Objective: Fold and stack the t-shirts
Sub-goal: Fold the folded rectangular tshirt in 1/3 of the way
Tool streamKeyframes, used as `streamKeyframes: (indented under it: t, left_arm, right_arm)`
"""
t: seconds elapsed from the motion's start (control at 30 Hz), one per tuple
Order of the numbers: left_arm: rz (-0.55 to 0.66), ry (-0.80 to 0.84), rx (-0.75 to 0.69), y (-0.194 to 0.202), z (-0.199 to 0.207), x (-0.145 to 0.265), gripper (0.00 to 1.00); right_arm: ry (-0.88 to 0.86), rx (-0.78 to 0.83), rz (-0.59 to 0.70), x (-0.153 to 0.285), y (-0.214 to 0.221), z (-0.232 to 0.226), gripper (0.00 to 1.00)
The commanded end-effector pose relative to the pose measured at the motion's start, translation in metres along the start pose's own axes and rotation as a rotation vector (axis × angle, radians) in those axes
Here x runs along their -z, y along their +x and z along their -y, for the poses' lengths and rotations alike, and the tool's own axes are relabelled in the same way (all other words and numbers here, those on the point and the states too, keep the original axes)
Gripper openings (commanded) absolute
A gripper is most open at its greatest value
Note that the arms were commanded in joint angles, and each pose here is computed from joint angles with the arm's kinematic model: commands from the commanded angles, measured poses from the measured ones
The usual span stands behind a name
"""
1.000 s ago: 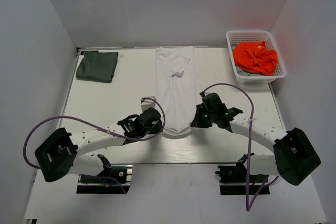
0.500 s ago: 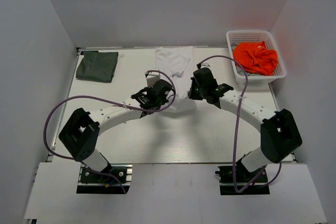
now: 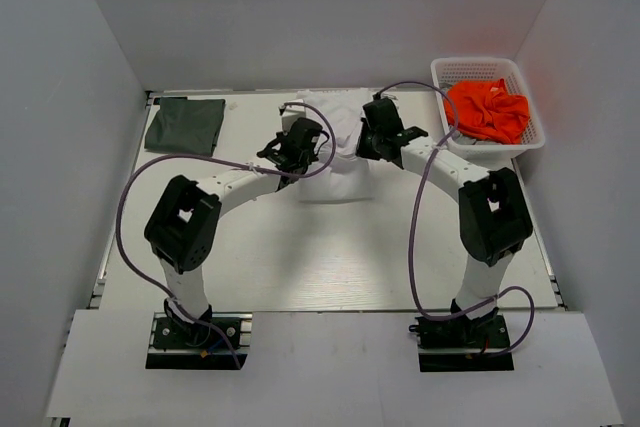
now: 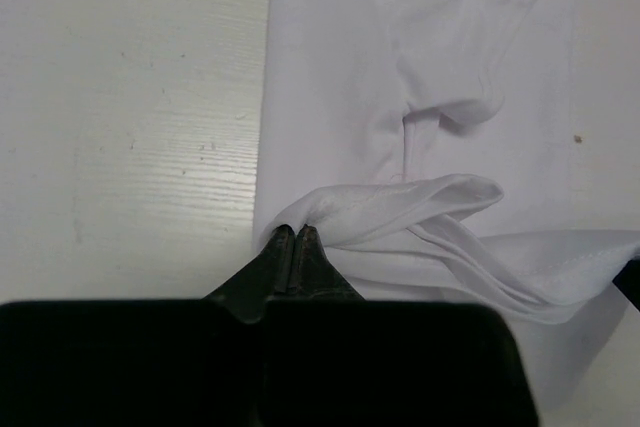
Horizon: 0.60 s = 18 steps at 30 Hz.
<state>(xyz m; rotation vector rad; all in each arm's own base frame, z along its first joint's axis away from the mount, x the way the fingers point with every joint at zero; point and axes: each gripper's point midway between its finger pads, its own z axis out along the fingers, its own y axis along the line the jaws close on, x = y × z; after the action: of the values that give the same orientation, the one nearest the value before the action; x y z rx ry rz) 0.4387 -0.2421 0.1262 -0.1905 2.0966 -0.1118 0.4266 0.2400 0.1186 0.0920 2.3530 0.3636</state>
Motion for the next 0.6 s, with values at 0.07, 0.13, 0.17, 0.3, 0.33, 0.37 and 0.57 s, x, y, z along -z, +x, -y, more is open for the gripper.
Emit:
streamKeyframes:
  t: [0.07, 0.13, 0.17, 0.3, 0.33, 0.37, 0.57]
  left_arm:
    - [0.073, 0.079, -0.012, -0.038, 0.015, -0.019, 0.00]
    - [0.050, 0.087, -0.027, -0.035, 0.016, -0.026, 0.00]
    - [0.043, 0.095, -0.039, -0.034, 0.015, -0.030, 0.00]
    - [0.019, 0.125, -0.054, -0.024, 0.019, -0.040, 0.00]
    - [0.015, 0.140, -0.053, -0.021, 0.022, -0.042, 0.00]
    - [0.011, 0.129, -0.052, -0.020, 0.018, -0.048, 0.00]
    - [0.026, 0.084, -0.035, -0.035, 0.013, -0.072, 0.19]
  right_arm:
    - [-0.018, -0.025, 0.044, -0.009, -0.029, 0.002, 0.00]
    - [-0.017, -0.027, 0.030, -0.016, -0.027, 0.004, 0.00]
    - [-0.023, -0.031, 0.033, -0.016, -0.031, 0.005, 0.00]
    - [-0.009, -0.043, -0.005, -0.031, -0.027, 0.012, 0.00]
    - [-0.021, -0.057, -0.027, -0.034, -0.021, 0.010, 0.00]
    - [-0.019, -0.062, -0.026, -0.039, -0.021, 0.011, 0.00]
    - [0.023, -0.092, 0.001, -0.064, -0.036, 0.027, 0.22]
